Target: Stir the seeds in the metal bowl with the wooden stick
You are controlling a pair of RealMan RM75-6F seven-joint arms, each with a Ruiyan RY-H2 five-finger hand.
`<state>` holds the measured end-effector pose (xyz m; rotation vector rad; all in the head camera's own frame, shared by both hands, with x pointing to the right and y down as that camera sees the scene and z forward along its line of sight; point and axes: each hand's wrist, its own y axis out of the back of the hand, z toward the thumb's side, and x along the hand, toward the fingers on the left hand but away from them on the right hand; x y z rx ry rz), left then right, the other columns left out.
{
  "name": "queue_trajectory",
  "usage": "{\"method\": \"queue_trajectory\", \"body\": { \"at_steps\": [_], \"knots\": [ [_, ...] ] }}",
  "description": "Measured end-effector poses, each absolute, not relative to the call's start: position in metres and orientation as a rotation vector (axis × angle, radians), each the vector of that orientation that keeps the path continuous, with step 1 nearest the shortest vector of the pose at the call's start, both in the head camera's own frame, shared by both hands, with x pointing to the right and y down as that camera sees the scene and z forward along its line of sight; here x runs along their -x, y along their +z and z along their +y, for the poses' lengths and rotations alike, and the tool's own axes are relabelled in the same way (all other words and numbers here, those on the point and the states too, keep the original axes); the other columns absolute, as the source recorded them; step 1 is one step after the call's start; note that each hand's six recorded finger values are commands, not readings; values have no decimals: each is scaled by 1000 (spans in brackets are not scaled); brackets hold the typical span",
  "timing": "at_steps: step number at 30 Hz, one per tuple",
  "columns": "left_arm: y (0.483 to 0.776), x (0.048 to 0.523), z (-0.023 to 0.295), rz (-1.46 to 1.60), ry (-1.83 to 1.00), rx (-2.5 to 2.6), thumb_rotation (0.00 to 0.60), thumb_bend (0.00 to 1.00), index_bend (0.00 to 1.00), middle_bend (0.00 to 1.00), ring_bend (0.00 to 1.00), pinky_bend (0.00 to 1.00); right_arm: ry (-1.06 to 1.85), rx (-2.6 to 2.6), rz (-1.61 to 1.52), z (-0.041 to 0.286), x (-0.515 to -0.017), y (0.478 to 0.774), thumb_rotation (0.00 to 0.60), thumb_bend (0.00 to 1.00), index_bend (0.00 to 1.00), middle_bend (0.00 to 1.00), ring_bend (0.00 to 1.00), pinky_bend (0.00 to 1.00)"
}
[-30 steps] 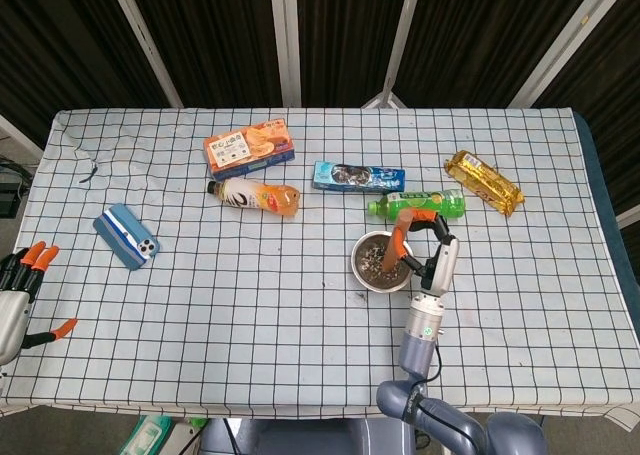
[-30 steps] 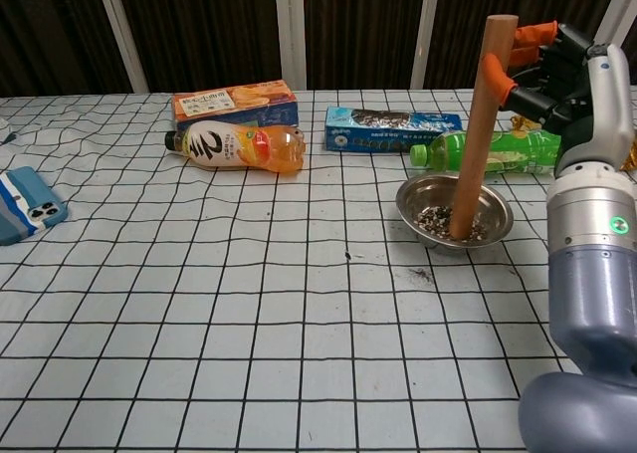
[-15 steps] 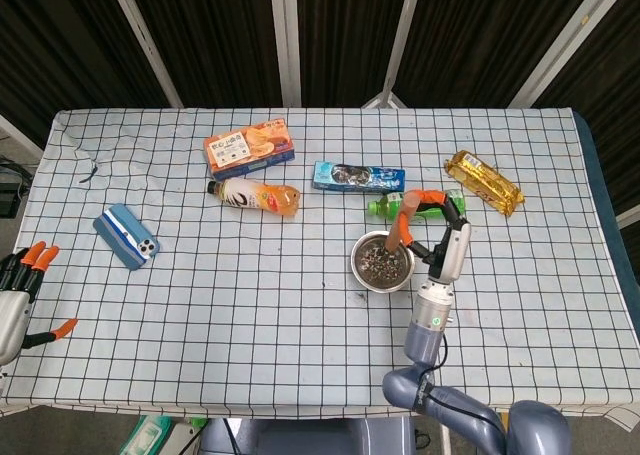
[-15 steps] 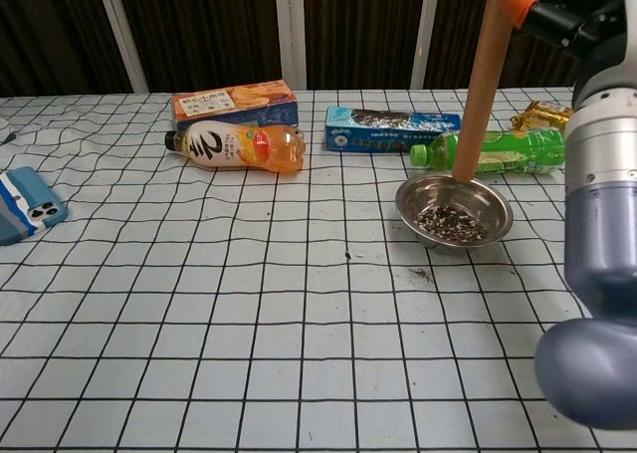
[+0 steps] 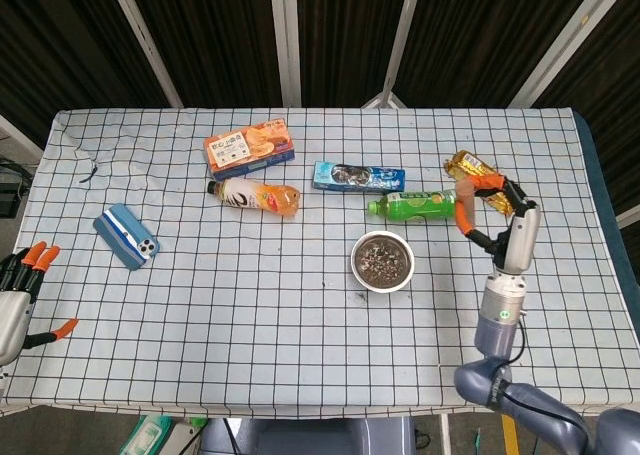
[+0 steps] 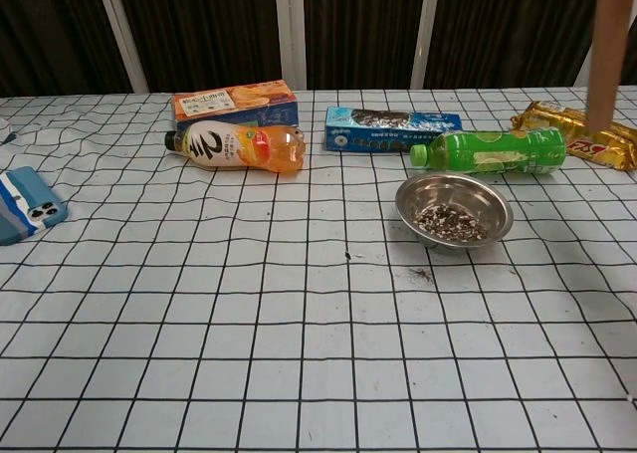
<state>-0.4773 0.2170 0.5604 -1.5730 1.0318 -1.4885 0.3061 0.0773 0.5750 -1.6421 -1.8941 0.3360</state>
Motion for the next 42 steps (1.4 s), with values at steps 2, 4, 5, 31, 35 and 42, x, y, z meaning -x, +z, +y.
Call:
{"method": "queue_trajectory", "body": {
  "at_steps": [2,4,5,31,35,42],
  "knots": [
    [560,477,217,1032,-1489,1573,600,125,27,0,0,0,399,1631,-1833,81,-321,573,600,746,706,602,546,542],
    [560,477,217,1032,-1488,1573,600,125,27,0,0,0,483,1624,-1751,88,-337,573,600,746,706,602,546,542],
    [560,477,217,1032,-1488,1572,600,125,27,0,0,0,520,1622,-1718,92,-344,574,600,746,706,602,546,542],
    [557,478,222,1041,-1463,1579,600,125,31,0,0,0,1218,1713,-819,188,-372,635,600,745,457,478,351,445],
    [557,478,222,1040,-1464,1578,600,125,31,0,0,0,1242,1753,-808,194,-366,631,600,606,179,319,163,252],
    [557,479,222,1040,-1464,1578,600,126,31,0,0,0,1261,1781,-782,201,-356,620,600,436,0,131,0,25]
  ]
}}
